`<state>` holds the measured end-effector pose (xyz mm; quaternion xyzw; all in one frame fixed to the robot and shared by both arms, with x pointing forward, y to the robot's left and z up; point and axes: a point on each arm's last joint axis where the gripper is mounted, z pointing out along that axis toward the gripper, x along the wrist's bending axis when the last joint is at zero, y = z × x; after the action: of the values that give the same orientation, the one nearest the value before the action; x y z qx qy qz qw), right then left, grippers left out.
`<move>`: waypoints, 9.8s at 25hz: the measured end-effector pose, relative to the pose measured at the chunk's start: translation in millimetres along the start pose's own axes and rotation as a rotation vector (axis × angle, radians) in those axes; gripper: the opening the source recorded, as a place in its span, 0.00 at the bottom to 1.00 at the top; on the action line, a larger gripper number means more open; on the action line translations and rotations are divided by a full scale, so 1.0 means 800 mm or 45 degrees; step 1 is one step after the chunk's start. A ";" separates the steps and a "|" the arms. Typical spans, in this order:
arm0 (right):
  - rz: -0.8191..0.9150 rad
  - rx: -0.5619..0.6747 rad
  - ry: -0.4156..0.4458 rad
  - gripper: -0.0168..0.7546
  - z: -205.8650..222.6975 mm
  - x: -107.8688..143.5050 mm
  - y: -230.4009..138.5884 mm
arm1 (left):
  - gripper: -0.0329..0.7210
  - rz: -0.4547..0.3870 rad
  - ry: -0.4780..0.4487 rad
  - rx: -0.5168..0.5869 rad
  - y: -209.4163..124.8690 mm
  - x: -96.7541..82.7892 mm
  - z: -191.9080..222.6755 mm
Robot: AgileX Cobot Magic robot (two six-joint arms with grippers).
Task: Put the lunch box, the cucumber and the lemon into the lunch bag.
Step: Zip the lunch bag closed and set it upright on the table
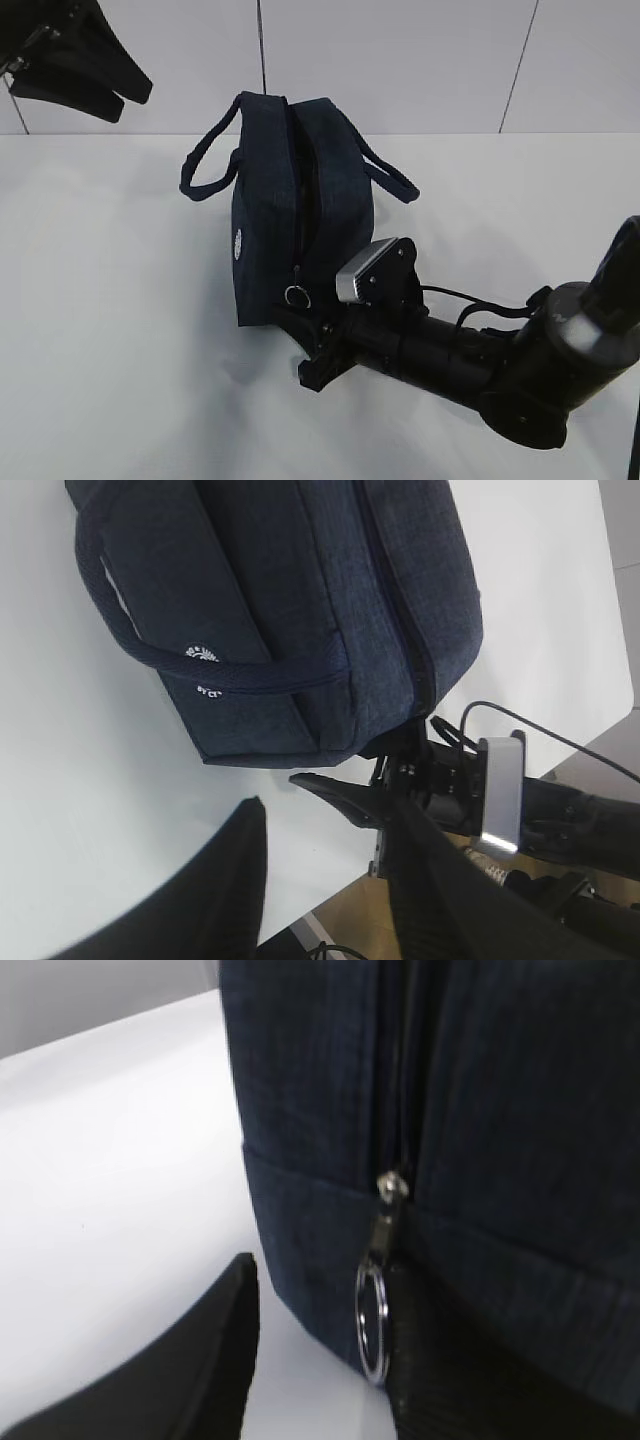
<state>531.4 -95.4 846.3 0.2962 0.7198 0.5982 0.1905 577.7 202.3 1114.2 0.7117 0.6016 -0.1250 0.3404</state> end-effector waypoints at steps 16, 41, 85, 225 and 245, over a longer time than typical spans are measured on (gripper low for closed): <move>0.001 0.009 0.003 0.41 0.005 -0.002 -0.006 | 0.43 -0.002 -0.005 -0.001 0.000 0.000 0.000; 0.071 0.028 -0.017 0.02 -0.008 0.001 -0.005 | 0.43 0.098 0.118 0.076 -0.008 -0.004 0.009; -0.098 -0.038 -0.123 0.02 -0.042 0.005 0.129 | 0.40 0.284 0.294 0.294 -0.047 -0.037 0.058; 0.451 0.059 -0.630 0.02 0.103 -0.143 0.289 | 0.04 0.517 0.222 0.002 -0.047 -0.013 0.152; 0.450 0.119 -0.663 0.02 0.106 -0.149 0.276 | 0.43 0.347 0.112 -0.014 -0.036 -0.031 0.131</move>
<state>718.3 -85.9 1033.6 0.5682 0.6108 0.4926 0.2477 568.7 118.2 1041.8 0.7899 0.5143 -0.0431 0.3313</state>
